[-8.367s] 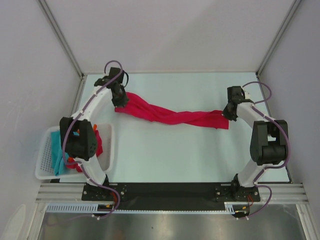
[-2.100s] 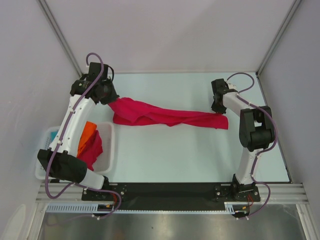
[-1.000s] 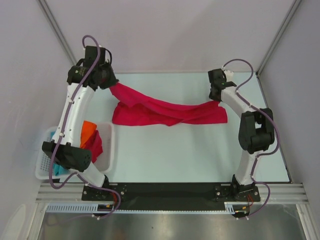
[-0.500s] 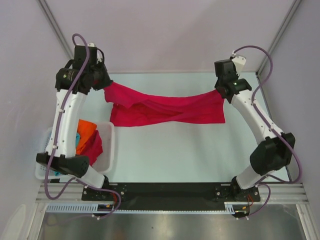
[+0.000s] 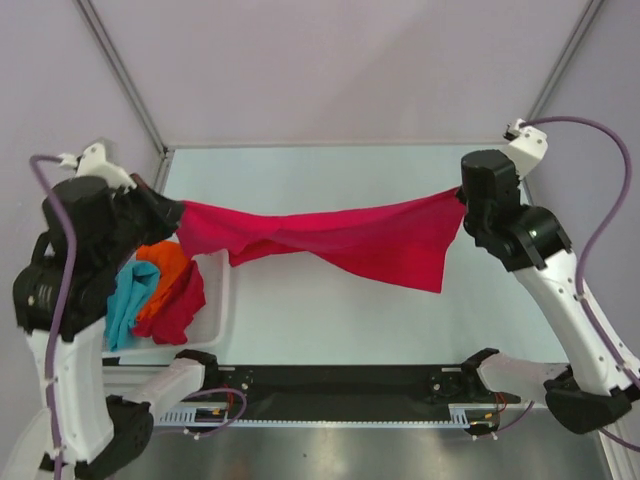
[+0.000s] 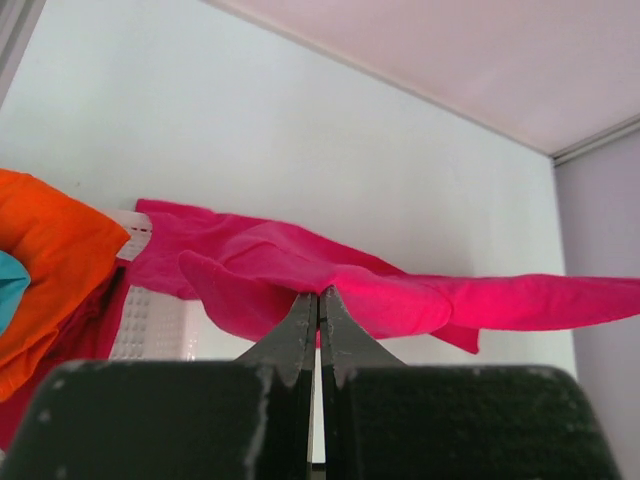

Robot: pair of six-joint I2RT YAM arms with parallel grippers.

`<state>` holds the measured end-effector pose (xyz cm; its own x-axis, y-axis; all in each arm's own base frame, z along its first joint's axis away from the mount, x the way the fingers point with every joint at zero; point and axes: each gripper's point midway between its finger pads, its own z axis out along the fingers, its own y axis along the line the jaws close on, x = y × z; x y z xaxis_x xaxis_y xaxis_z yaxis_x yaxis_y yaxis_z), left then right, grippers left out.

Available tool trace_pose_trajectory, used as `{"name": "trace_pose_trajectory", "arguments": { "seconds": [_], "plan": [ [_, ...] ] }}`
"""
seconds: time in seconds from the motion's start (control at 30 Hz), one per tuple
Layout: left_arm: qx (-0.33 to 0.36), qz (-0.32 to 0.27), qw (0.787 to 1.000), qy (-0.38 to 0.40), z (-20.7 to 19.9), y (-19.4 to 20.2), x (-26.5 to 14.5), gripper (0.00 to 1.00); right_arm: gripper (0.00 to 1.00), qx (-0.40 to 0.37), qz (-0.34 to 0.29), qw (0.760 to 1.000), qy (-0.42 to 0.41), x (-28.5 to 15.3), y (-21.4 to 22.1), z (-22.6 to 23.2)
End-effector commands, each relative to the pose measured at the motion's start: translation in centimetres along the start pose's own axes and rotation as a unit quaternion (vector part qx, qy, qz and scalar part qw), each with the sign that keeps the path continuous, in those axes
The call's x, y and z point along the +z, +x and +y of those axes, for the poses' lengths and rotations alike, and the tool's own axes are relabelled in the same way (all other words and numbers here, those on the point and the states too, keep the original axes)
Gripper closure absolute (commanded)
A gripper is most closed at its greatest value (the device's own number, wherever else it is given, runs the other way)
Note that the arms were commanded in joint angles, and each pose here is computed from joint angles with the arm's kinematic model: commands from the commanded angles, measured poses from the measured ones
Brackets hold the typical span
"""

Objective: Fold and stack the t-shirts
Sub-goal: Flatten out the tshirt

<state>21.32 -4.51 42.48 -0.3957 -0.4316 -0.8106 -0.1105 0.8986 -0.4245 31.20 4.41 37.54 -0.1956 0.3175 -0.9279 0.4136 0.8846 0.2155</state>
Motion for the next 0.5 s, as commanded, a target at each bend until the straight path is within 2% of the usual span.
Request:
{"name": "trace_pose_trajectory", "arguments": {
  "seconds": [0.0,0.2,0.47],
  "plan": [
    [-0.026,-0.032,0.998,0.051,-0.9,-0.1,-3.6,1.0,1.0,0.019,-0.04,0.998,0.039,-3.2,-1.6,-3.5],
    [-0.019,-0.053,0.989,0.136,-3.1,-0.1,-6.7,1.0,1.0,0.047,-0.069,0.996,0.034,-5.7,-3.0,-4.7],
    [0.005,-0.038,0.965,0.258,-6.4,1.5,-9.4,1.0,1.0,0.063,-0.097,0.993,0.02,-8.0,-4.5,-4.2]
  ]
}}
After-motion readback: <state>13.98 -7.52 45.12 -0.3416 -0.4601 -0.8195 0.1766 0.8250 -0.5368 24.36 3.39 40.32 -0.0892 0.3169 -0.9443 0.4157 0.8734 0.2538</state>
